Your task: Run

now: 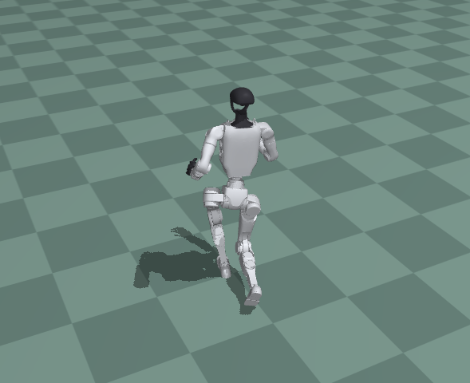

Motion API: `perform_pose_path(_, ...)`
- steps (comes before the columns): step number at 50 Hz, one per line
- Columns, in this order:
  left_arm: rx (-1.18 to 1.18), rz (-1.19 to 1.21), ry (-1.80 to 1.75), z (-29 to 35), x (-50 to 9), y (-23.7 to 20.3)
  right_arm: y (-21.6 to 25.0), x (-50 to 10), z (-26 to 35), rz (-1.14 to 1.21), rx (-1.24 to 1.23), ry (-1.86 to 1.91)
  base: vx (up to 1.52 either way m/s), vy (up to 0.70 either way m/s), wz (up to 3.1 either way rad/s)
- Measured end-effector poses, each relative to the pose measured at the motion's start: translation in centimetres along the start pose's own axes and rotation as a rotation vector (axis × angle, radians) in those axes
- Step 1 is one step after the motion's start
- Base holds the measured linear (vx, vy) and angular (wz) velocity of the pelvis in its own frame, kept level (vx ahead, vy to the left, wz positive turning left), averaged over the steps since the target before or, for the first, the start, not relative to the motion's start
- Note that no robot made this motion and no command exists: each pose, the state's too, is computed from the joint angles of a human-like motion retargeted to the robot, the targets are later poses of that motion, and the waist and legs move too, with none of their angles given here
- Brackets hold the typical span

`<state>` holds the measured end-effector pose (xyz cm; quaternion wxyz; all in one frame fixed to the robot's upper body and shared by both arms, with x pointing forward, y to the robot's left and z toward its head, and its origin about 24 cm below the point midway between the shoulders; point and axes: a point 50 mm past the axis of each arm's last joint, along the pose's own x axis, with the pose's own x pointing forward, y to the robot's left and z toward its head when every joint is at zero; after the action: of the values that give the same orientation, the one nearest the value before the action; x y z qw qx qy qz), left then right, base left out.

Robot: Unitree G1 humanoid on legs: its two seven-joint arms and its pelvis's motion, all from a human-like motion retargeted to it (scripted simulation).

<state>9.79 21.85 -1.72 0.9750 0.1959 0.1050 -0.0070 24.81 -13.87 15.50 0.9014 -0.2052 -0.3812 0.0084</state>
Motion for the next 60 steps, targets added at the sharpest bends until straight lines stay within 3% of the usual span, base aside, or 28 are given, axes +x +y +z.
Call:
perform_pose_path(5, -0.023, 0.099, -0.275, 5.1, 5.1, -1.1, 3.1, -7.7, -4.1, 0.175, 0.029, 0.372, -0.06, 0.05, 0.1)
perform_pose_path(10, -0.044, 0.282, -0.755, 17.3, 12.9, -1.0, 2.7, -17.2, -6.4, 0.289, -0.019, 0.727, -0.06, 0.01, -0.83)
perform_pose_path(14, -0.172, 0.259, -0.997, 23.0, 12.7, -1.3, -0.5, -22.2, -5.4, 0.304, -0.027, 0.9, 0.13, 0.01, -1.26)
perform_pose_path(18, -0.203, 0.105, -1.105, 23.9, 11.0, -3.0, -3.1, -25.0, -4.2, 0.247, -0.064, 1.017, 0.03, -0.12, -0.84)
perform_pose_path(23, -0.129, -0.003, -0.842, 18.1, 10.9, -5.1, -3.3, -21.5, -5.4, 0.121, -0.127, 0.887, -0.08, -0.09, -0.41)
perform_pose_path(27, -0.024, -0.002, -0.399, 8.7, 10.1, -5.3, -2.7, -10.1, -7.4, -0.037, -0.226, 0.51, -0.09, -0.14, 0.32)
perform_pose_path(30, 0.009, -0.021, -0.143, 2.7, 6.2, -4.0, -2.6, -1.6, -4.6, -0.14, -0.201, 0.186, -0.01, 0.0, 0.5)
perform_pose_path(33, 0.027, -0.032, -0.029, 0.2, 2.1, -1.6, -2.2, 1.2, -1.4, -0.149, -0.104, 0.014, 0.13, 0.12, 1.02)
perform_pose_path(37, -0.007, 0.036, 0.036, -0.8, -0.2, 0.0, -0.2, -0.6, -1.0, -0.032, -0.006, 0.045, 0.04, 0.12, 0.77)
perform_pose_path(41, -0.036, 0.114, -0.106, 1.8, 2.5, -0.6, 2.1, -6.1, -4.0, 0.109, -0.002, 0.309, -0.05, 0.07, 0.32)
perform_pose_path(47, -0.006, 0.296, -0.642, 14.2, 12.0, -0.7, 2.8, -18.0, -7.4, 0.255, -0.058, 0.787, -0.09, -0.02, -0.34)
perform_pose_path(51, -0.133, 0.313, -0.9, 20.9, 12.8, -0.8, -0.5, -22.8, -5.8, 0.28, -0.054, 0.925, 0.11, 0.07, -1.3)
perform_pose_path(55, -0.171, 0.175, -1.046, 22.5, 11.4, -2.1, -3.2, -24.8, -4.0, 0.242, -0.059, 1.002, 0.08, -0.12, -1.08)
perform_pose_path(60, -0.091, 0.031, -0.839, 17.6, 10.8, -4.5, -3.7, -20.5, -4.6, 0.14, -0.107, 0.829, -0.06, -0.1, -0.37)
